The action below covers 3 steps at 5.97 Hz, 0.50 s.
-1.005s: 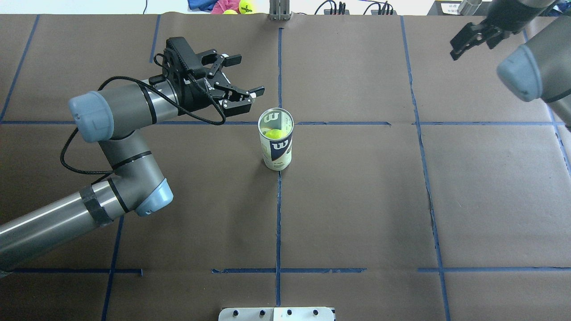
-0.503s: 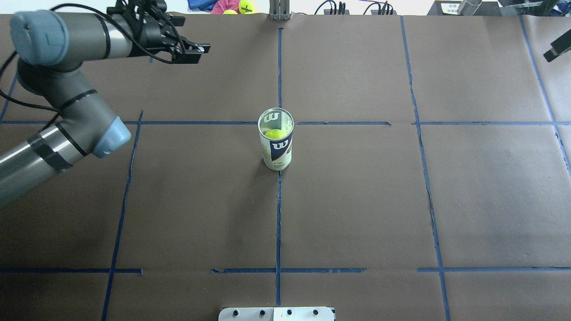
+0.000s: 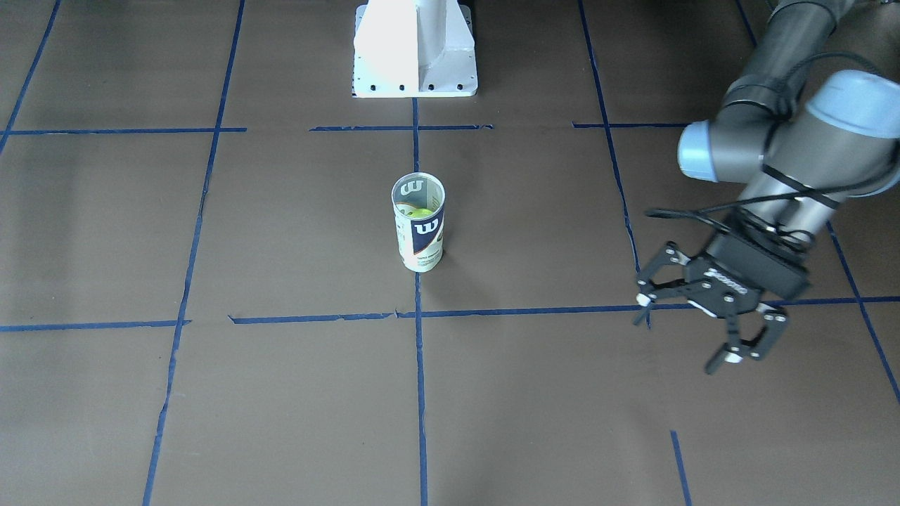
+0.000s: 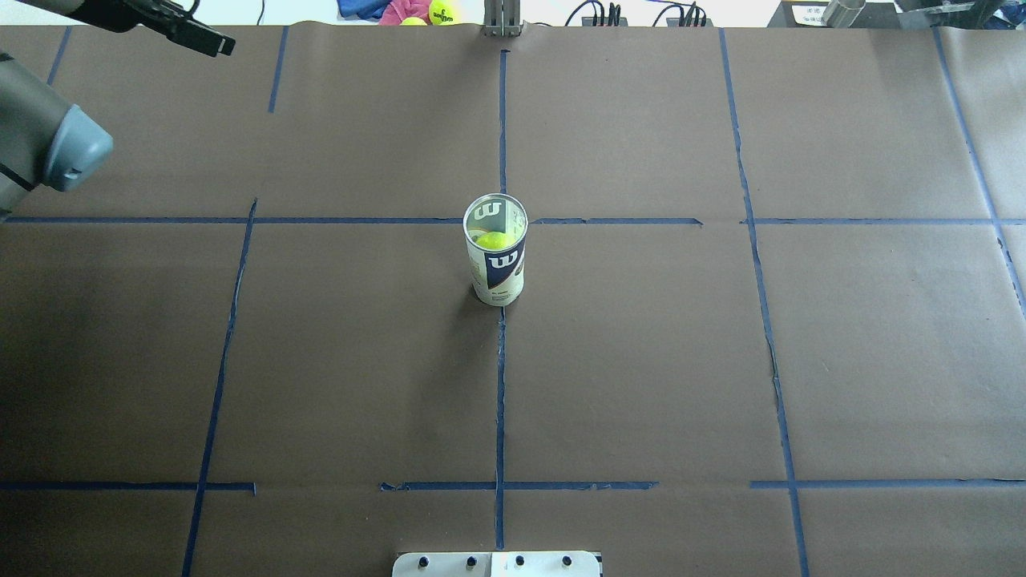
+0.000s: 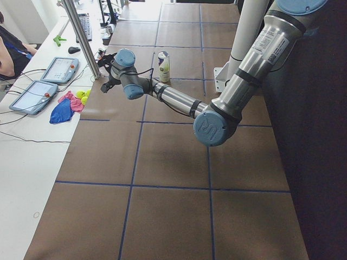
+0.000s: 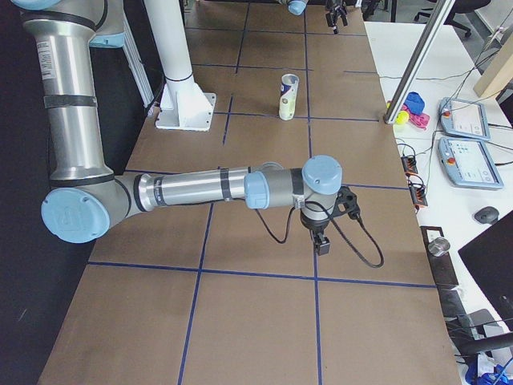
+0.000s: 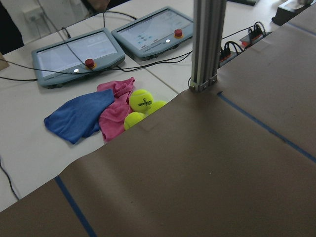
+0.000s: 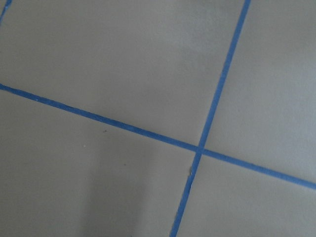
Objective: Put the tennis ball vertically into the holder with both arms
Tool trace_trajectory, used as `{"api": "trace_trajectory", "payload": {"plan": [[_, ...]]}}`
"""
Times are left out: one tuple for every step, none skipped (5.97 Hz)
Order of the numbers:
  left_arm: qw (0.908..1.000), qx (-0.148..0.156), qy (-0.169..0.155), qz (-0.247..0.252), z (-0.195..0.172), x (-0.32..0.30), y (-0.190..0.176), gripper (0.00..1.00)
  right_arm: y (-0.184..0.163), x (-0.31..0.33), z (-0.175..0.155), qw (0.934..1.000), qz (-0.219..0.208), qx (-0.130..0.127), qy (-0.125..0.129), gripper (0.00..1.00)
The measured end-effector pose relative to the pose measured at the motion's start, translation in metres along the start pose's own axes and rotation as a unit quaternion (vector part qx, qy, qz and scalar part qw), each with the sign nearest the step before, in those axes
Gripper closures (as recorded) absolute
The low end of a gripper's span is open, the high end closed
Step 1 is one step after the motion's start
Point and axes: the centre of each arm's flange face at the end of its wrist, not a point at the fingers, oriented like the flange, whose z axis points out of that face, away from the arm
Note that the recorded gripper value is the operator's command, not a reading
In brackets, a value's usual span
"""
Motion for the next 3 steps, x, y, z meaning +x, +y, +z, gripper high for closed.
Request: {"api": "trace_trajectory", "payload": {"plan": [[0.9982,-0.052,-0.011,-0.027,-0.006,-0.032,0.013,0.0,0.022,0.008,0.008,0.9995,0.031,-0.001,0.001,0.01],[0.9933,-0.103,-0.024,-0.046,-0.017,-0.069,0.037,0.0,0.033,0.012,0.012,0.9984,0.056,-0.003,0.001,0.01],[0.9861,-0.149,-0.039,-0.061,-0.033,-0.104,0.065,0.0,0.037,0.013,0.013,0.9978,0.066,-0.004,0.0,0.01]]}}
